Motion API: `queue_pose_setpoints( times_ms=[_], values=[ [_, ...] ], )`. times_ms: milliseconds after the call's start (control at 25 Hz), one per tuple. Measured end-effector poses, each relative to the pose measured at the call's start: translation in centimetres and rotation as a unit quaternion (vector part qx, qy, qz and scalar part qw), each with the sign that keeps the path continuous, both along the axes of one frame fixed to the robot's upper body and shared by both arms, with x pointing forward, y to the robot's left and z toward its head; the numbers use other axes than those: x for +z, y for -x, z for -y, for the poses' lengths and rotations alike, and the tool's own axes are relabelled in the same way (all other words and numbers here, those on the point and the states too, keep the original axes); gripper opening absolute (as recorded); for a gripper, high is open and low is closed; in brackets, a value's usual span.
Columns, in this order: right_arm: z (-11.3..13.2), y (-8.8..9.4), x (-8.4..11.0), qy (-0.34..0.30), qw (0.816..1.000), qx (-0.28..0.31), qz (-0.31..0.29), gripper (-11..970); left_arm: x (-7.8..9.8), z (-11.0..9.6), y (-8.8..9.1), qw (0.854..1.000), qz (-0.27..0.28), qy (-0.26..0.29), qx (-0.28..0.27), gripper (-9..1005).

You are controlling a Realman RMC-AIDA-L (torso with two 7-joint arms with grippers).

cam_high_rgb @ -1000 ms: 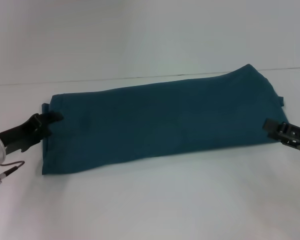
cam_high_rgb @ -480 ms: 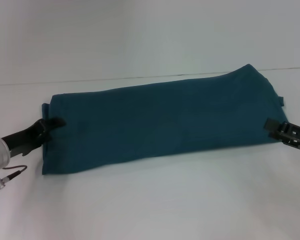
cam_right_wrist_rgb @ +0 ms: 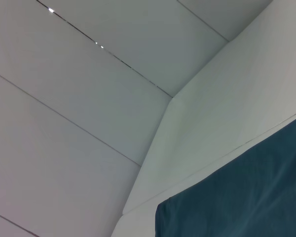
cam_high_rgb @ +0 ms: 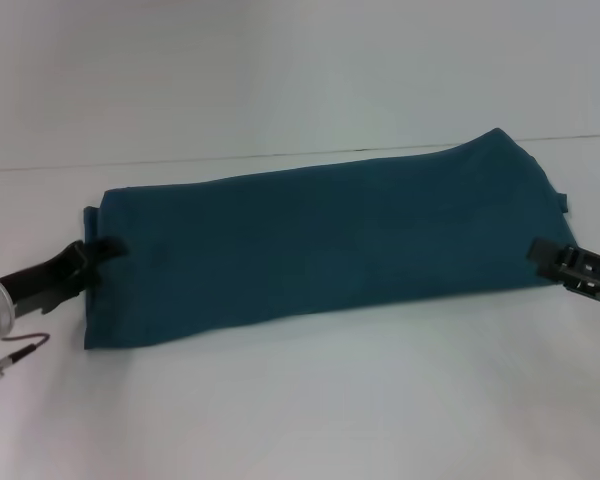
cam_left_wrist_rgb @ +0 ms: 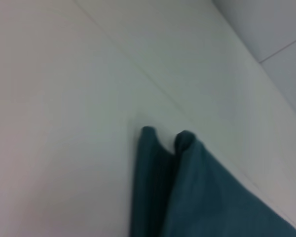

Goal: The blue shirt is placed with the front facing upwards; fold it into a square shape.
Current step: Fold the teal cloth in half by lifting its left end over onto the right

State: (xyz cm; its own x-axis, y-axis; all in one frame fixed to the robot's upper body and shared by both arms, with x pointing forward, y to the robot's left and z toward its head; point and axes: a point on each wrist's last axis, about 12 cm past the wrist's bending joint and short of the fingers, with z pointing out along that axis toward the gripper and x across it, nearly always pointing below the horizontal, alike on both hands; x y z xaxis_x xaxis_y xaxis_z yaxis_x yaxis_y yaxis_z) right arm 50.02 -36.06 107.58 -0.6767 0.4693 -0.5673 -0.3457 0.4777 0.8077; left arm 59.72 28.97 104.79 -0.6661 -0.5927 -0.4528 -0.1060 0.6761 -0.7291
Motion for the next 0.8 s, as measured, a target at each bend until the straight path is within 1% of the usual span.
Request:
queue_pose_setpoints(
  times_ms=[80,120,200,280,360,440,600,680,800],
  values=[
    [0.1,0.0,0.0,0.001,1.000,0.000,0.000,885,0.7,-0.2,-0.2,1.000,0.008,0.008,-0.011,627],
    [0.2,0.1,0.1,0.002,1.000,0.000,0.001,885,1.7,-0.5,-0.4,0.999,0.015,0.013,-0.026,627],
    [0.4,0.1,0.1,0.005,1.000,0.001,0.002,885,2.7,-0.9,-0.6,0.998,0.014,0.012,-0.053,627],
    [0.5,0.1,0.2,0.007,1.000,0.002,0.004,885,4.2,-1.4,-1.0,0.995,0.009,-0.002,-0.098,626],
    [0.7,0.1,0.3,0.009,1.000,0.002,0.005,885,5.4,-1.8,-1.4,0.991,0.002,-0.024,-0.132,626],
    [0.7,0.1,0.4,0.011,1.000,0.002,0.006,885,6.5,-2.2,-1.9,0.987,0.000,-0.053,-0.154,628],
    [0.8,0.0,0.4,0.013,1.000,0.000,0.005,885,7.3,-2.3,-2.6,0.981,-0.007,-0.097,-0.168,637],
    [0.9,0.0,0.3,0.014,1.000,-0.002,0.005,884,7.2,-2.3,-2.8,0.982,-0.016,-0.104,-0.158,638],
    [1.0,-0.1,0.3,0.017,1.000,-0.008,0.003,884,6.6,-2.2,-3.0,0.986,-0.037,-0.100,-0.127,636]
  ],
)
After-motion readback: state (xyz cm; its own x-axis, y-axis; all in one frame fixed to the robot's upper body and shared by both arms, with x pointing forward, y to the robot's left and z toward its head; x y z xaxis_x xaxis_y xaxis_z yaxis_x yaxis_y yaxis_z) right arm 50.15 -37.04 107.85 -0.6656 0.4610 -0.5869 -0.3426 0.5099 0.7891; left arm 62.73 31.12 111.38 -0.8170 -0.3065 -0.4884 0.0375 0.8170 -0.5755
